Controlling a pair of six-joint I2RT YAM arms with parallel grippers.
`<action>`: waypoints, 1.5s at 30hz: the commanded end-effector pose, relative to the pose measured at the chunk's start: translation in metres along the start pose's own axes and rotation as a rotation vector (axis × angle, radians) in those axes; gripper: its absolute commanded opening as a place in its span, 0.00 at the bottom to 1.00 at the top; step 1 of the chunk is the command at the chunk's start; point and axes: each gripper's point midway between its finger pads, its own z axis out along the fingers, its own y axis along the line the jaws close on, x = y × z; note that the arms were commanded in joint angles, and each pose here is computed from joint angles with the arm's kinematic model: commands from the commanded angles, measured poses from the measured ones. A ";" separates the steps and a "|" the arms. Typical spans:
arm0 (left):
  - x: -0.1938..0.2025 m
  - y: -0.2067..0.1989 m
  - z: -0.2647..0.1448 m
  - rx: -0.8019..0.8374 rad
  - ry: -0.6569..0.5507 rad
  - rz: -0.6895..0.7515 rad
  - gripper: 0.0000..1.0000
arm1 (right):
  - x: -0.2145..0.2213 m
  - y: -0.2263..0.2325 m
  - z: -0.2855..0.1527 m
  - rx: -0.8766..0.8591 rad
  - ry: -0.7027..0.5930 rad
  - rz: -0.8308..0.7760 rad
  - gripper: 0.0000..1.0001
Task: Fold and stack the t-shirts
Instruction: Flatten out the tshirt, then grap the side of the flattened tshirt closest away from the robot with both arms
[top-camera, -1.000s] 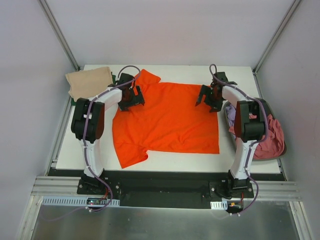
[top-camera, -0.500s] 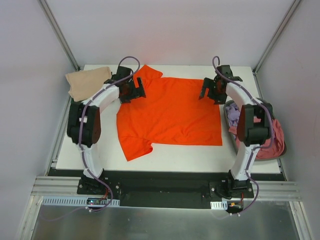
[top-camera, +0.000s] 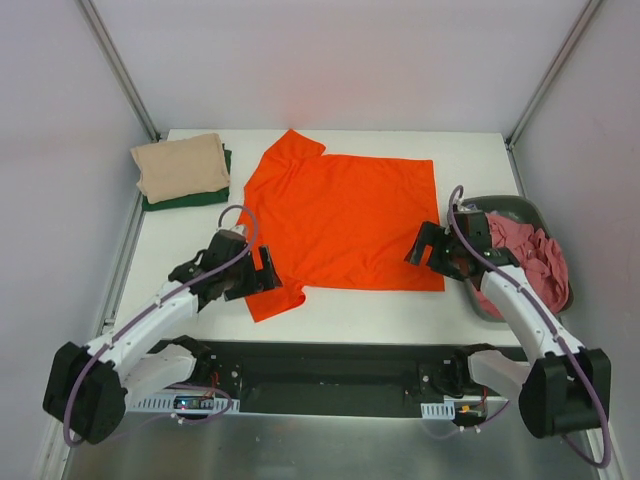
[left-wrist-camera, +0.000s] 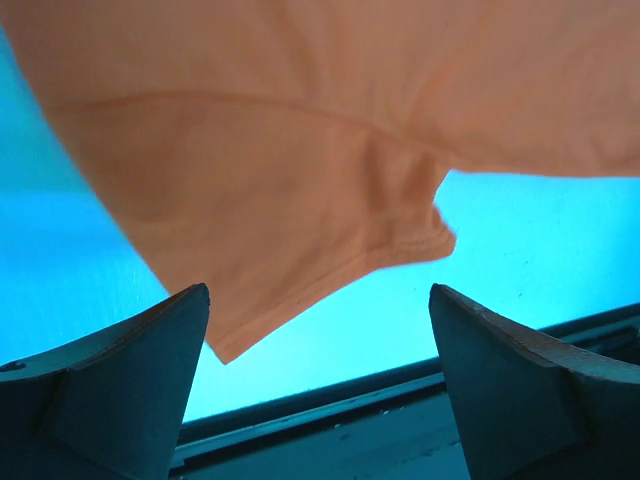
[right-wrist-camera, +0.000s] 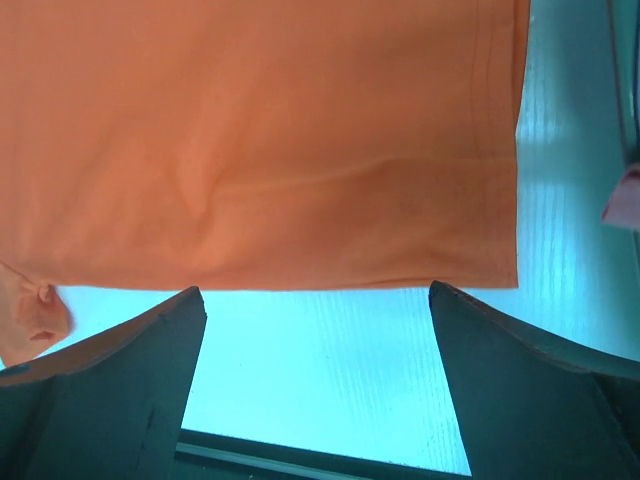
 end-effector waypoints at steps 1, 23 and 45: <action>0.031 0.010 -0.004 0.013 0.024 -0.093 0.88 | -0.008 0.011 -0.018 -0.071 -0.098 0.030 0.96; 0.078 0.065 0.022 -0.268 0.144 -0.176 0.35 | 0.009 -0.007 -0.007 -0.007 -0.059 0.037 0.96; 0.051 0.093 -0.021 -0.397 -0.061 -0.187 0.00 | 0.048 -0.032 -0.032 0.173 0.010 -0.118 0.96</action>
